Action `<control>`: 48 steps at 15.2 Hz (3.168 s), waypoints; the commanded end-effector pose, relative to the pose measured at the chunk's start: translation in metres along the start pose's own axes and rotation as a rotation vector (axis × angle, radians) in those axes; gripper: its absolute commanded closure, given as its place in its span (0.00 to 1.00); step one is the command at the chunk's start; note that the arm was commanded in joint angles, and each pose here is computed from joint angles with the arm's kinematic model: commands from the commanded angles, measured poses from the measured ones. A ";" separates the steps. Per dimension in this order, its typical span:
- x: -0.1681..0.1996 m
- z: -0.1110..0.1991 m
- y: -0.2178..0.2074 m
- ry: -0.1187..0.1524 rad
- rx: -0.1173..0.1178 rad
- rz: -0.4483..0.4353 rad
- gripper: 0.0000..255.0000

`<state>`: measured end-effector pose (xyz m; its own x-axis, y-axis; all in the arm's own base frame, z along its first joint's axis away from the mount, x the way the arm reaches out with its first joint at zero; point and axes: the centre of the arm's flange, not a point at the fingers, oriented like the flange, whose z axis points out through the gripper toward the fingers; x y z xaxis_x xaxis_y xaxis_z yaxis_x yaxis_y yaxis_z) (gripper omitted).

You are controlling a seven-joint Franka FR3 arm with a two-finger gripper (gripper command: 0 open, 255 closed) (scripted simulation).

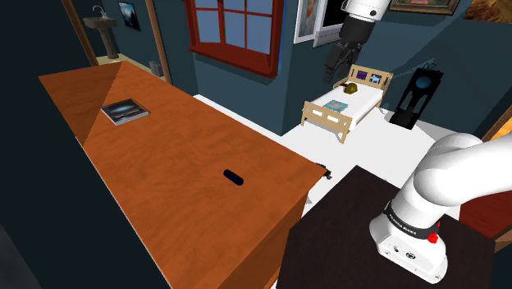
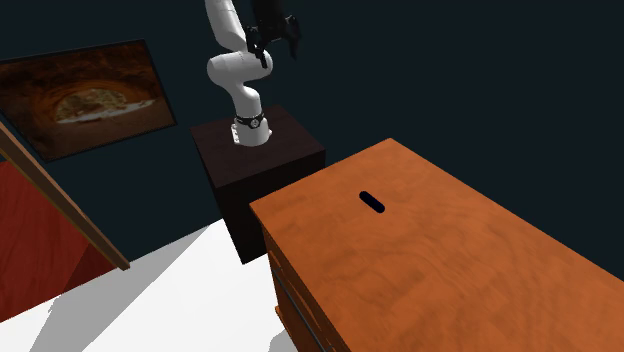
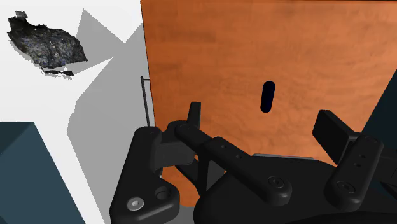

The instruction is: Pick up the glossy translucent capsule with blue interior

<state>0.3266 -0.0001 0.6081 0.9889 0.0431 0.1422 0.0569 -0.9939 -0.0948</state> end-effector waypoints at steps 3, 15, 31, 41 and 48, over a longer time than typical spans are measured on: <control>0.008 0.023 -0.010 0.005 -0.006 -0.006 0.00; 0.054 0.164 -0.066 0.032 -0.039 -0.043 0.00; 0.120 0.353 -0.137 0.070 -0.083 -0.092 0.00; 0.163 0.471 -0.178 0.093 -0.111 -0.123 0.00; 0.162 0.514 -0.179 0.095 -0.113 -0.126 0.00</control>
<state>0.5471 0.2371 0.1463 0.9574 0.1630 0.2384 0.1578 -0.9866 0.0405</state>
